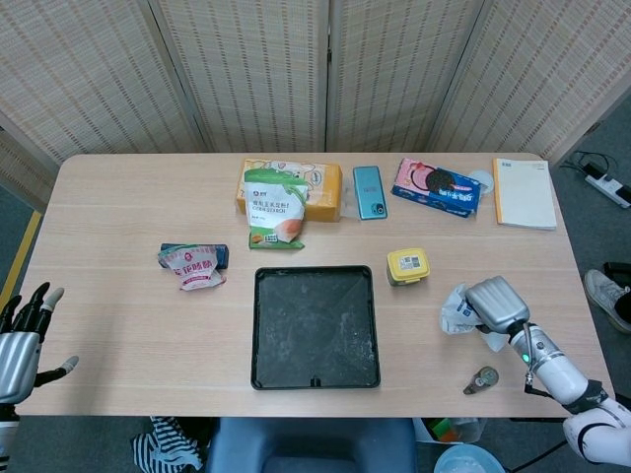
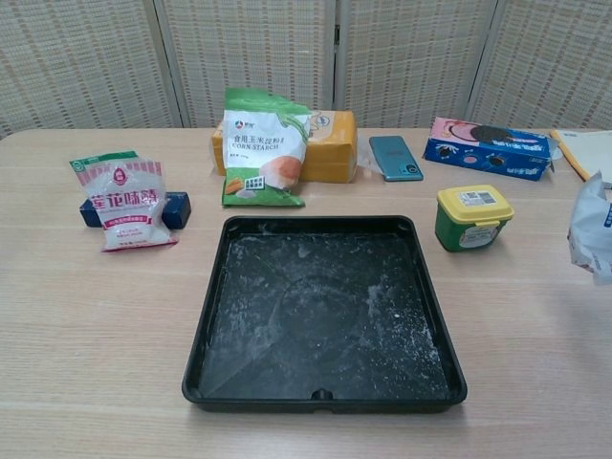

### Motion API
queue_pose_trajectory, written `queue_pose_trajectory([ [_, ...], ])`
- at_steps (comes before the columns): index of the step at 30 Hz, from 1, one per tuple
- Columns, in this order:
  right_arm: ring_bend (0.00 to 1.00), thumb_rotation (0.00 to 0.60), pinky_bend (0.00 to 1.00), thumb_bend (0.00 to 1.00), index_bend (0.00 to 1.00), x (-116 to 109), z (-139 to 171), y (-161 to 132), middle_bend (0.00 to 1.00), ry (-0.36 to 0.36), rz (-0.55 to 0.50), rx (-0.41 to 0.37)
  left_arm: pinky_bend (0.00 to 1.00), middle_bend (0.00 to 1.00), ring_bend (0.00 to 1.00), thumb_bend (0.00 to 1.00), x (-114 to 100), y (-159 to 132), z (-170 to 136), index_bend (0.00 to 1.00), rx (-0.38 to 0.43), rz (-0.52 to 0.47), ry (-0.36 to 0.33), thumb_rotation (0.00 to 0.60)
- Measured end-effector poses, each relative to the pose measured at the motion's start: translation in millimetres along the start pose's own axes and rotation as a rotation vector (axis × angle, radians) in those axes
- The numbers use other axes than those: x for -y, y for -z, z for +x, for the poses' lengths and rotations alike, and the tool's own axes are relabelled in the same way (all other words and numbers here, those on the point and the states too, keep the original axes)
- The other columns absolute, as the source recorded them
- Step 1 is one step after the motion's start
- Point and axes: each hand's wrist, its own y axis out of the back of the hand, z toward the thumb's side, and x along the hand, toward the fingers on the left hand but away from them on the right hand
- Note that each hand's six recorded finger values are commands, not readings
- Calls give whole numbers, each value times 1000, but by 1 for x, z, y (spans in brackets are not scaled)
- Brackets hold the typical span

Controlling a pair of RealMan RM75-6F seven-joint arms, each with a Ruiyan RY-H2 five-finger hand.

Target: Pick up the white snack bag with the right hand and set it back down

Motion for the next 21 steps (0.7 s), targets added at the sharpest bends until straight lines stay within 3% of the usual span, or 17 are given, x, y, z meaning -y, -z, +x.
queue_pose_trajectory([
  [6, 1000, 600, 1000, 347, 892, 10, -12, 1, 809, -3, -35, -10, 91, 0, 193, 181, 1, 1, 1, 0, -4, 2, 3, 600],
  [12, 962, 600, 1000, 347, 742, 15, -18, -4, 643, -9, -51, -50, 91, 0, 198, 182, 2, 2, 2, 0, -8, 3, 12, 600],
  [17, 933, 600, 1000, 346, 522, 18, -19, -2, 472, -55, -58, -62, 91, 0, 198, 182, 1, 1, 2, 0, -6, 1, 9, 600],
  [21, 926, 600, 1000, 346, 426, 17, -17, -1, 384, -70, -55, -65, 91, 0, 198, 182, 1, 1, 1, 0, -4, 0, 7, 600],
])
